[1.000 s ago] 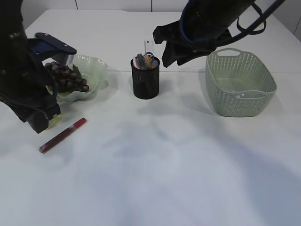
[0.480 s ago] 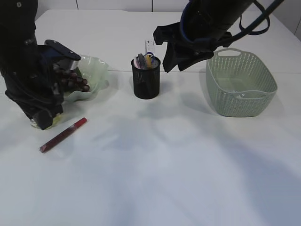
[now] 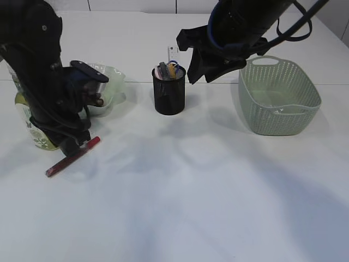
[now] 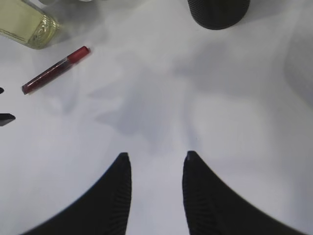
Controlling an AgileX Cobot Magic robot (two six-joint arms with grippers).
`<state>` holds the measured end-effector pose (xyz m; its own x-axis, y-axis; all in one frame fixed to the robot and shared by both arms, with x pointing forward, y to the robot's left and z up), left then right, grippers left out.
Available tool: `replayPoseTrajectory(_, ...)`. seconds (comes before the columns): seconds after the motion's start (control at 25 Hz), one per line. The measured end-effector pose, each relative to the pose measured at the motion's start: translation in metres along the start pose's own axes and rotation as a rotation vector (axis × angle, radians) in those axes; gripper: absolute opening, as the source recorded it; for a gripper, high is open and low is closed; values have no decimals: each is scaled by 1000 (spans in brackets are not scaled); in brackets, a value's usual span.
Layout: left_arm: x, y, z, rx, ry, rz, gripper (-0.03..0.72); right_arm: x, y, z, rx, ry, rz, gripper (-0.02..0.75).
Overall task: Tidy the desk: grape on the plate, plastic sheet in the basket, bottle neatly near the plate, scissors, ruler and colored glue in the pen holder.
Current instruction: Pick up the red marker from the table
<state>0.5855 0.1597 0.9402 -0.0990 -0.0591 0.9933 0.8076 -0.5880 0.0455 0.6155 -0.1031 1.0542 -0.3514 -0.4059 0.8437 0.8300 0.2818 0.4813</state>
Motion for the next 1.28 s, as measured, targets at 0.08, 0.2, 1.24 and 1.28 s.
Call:
replayPoseTrajectory(0.08, -6, 1, 0, -16, -13, 7, 314, 0, 0, 0, -1, 1, 0, 293)
replayPoseTrajectory(0.2, -11, 4, 2, -36, -13, 2, 318, 0, 0, 0, -1, 2, 0, 293)
replayPoseTrajectory(1.24, -36, -4, 36, 18, -16, 43, 401, 0, 0, 3, -15, 23, -2, 293)
replayPoseTrajectory(1.28, -36, -4, 35, 19, -20, 43, 401, 0, 0, 3, -15, 23, -2, 293)
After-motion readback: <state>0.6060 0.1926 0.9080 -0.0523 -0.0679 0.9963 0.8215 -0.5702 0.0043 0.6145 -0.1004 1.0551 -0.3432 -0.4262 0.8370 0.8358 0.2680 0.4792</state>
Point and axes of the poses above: a point on each arm's last joint axis where the gripper is mounted, x pointing back along that axis away from the gripper, z along the wrist's bending axis when the last joint is at zero, y = z × x, the point moved 4 cm from there along -x, pointing out along that axis toward the gripper, and after that the axes turned 2 degrees about x, right-handed, at the moved point
